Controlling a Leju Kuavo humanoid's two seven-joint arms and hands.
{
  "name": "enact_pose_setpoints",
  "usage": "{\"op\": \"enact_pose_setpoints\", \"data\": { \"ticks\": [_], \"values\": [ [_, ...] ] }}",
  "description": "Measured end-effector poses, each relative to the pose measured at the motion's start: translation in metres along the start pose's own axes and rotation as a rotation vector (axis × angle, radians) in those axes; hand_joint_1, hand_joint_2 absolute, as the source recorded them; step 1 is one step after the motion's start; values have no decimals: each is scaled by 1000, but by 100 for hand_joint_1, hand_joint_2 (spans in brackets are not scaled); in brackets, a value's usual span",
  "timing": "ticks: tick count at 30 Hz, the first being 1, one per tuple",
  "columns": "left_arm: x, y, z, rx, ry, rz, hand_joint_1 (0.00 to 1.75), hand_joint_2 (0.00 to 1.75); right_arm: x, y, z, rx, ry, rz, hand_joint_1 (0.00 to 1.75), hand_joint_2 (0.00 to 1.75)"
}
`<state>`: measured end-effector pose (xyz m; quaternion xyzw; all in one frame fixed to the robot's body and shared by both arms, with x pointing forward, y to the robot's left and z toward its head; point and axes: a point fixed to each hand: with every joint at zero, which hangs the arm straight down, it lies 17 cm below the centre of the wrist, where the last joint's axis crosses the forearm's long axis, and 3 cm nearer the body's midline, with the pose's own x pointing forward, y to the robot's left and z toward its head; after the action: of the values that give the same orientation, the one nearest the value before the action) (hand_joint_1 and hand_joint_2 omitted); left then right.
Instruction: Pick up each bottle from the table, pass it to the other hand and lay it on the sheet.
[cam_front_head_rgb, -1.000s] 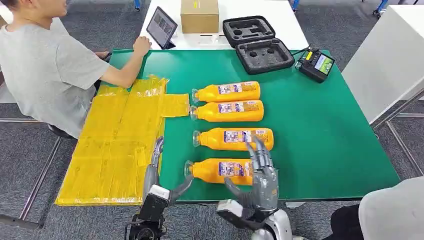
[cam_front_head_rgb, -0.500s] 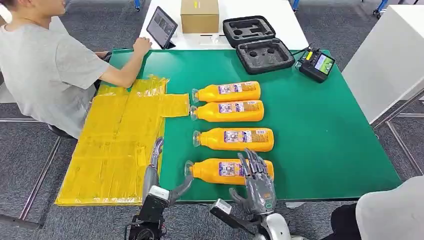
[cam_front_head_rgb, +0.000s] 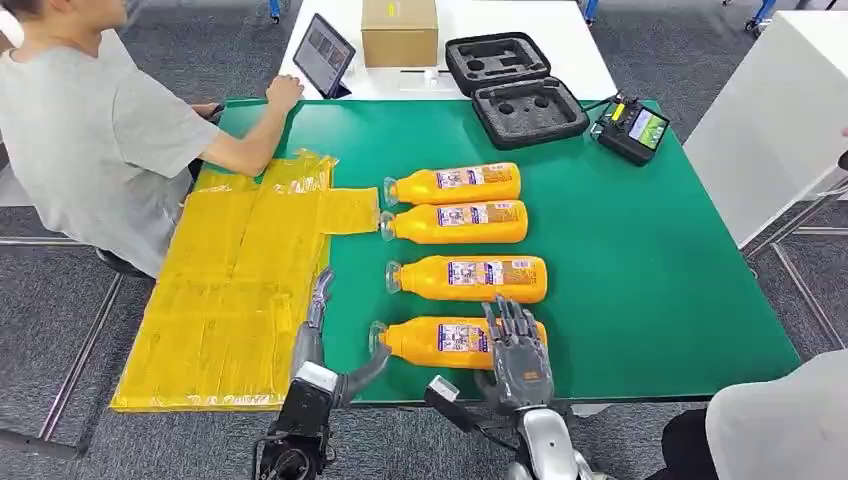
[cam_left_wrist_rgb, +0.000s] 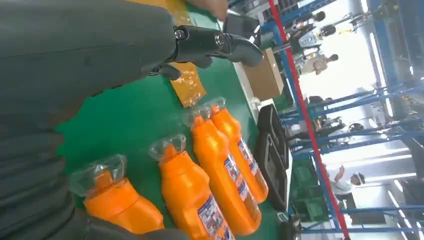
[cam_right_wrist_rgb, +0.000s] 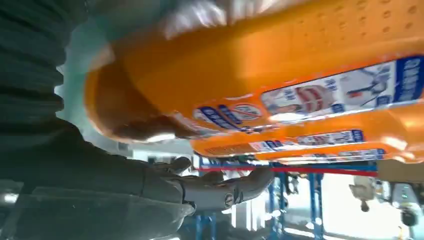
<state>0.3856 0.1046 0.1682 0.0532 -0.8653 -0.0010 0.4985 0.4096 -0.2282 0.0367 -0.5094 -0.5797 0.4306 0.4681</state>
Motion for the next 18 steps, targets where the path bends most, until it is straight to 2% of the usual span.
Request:
{"op": "enact_pose_setpoints", "data": {
  "ticks": [7, 18],
  "values": [
    [4, -2, -11, -2, -17, 17, 0, 175, 23, 5, -26, 24, -113, 61, 0, 175],
    [5, -4, -14, 1, -17, 21, 0, 175, 29, 10, -37, 36, -158, 92, 0, 175]
  ]
}}
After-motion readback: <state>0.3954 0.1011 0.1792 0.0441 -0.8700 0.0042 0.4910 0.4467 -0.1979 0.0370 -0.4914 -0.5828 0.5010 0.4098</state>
